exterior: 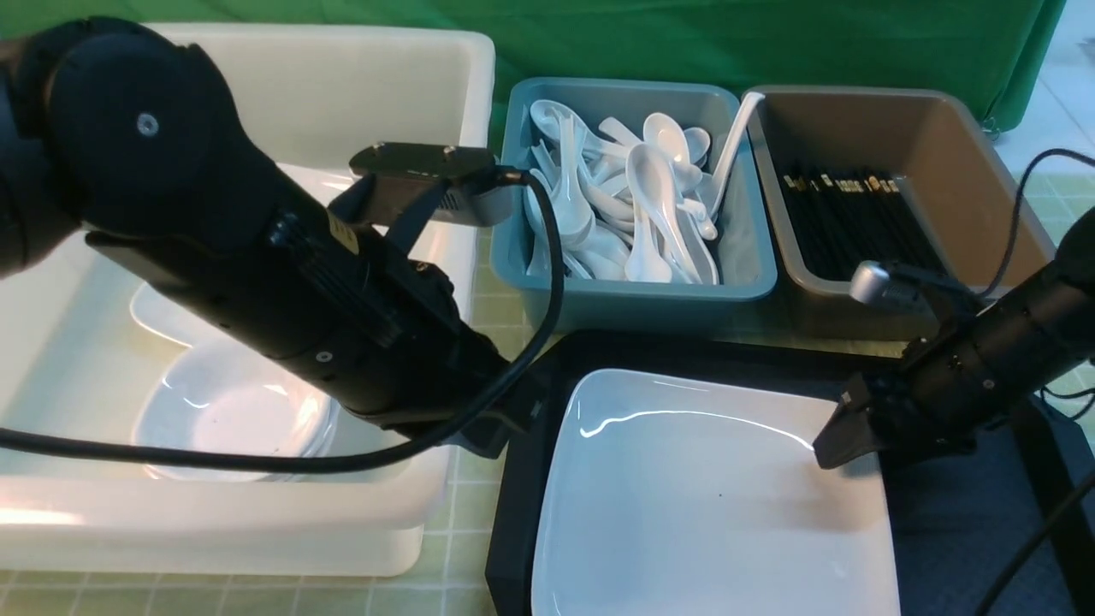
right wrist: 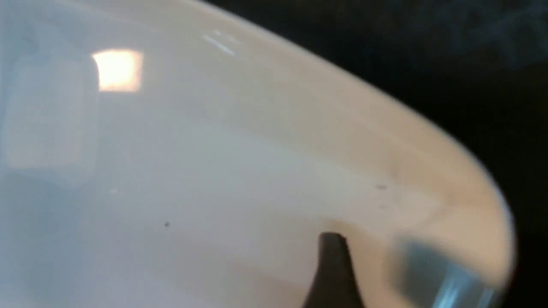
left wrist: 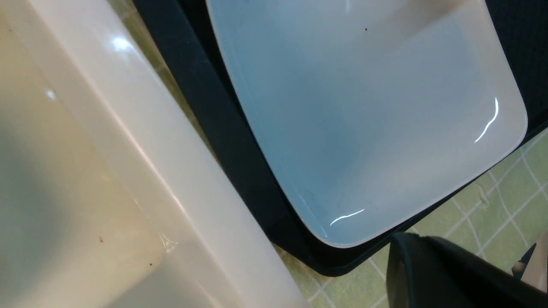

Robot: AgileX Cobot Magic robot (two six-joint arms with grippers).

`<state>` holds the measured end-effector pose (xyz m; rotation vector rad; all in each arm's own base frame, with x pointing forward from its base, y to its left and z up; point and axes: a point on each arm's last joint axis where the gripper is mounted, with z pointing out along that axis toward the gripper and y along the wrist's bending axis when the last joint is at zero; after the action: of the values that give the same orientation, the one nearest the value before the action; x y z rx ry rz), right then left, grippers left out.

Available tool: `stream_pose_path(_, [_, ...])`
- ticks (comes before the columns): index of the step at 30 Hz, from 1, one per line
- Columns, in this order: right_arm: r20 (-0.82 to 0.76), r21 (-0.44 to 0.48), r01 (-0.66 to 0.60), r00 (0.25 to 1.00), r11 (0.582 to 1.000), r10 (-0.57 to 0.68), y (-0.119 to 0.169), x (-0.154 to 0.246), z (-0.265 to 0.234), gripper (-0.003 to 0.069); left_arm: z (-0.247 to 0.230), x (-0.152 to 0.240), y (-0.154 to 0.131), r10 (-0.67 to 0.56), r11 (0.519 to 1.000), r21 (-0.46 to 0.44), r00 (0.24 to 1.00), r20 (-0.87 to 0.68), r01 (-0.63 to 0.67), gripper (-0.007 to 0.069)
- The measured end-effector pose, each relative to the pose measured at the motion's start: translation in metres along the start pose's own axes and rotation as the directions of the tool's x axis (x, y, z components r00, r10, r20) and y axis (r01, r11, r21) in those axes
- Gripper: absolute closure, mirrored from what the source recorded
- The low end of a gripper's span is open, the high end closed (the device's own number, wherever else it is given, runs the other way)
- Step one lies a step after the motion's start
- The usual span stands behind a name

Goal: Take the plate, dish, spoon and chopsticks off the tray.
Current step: Use the right arm to grab a plate from the dinner plate

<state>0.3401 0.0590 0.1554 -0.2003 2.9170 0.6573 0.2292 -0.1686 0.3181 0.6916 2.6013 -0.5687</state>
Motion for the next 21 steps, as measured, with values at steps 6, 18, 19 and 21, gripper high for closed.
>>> stream_pose_path(6, [-0.001,0.003,0.045,0.999,0.999,-0.045,0.010,0.000,0.007,0.0344,0.000,0.000,0.001,0.002,1.000,-0.010,1.000,-0.001,-0.002,0.0633])
stream_pose_path(18, [0.044,0.000,0.108,0.993,0.994,-0.107,0.020,0.000,-0.012,0.0519,0.000,0.001,0.003,0.013,1.000,-0.028,1.000,-0.010,-0.013,0.0633])
stream_pose_path(19, [0.077,0.003,0.122,0.990,0.992,-0.122,0.026,0.000,-0.024,0.0543,-0.001,0.001,0.003,0.013,0.999,-0.038,1.000,-0.009,-0.014,0.0633])
stream_pose_path(21, [0.119,0.002,0.136,0.984,0.991,-0.135,0.034,0.001,-0.040,0.0573,-0.003,0.002,0.004,0.012,0.999,-0.049,1.000,-0.004,-0.012,0.0633])
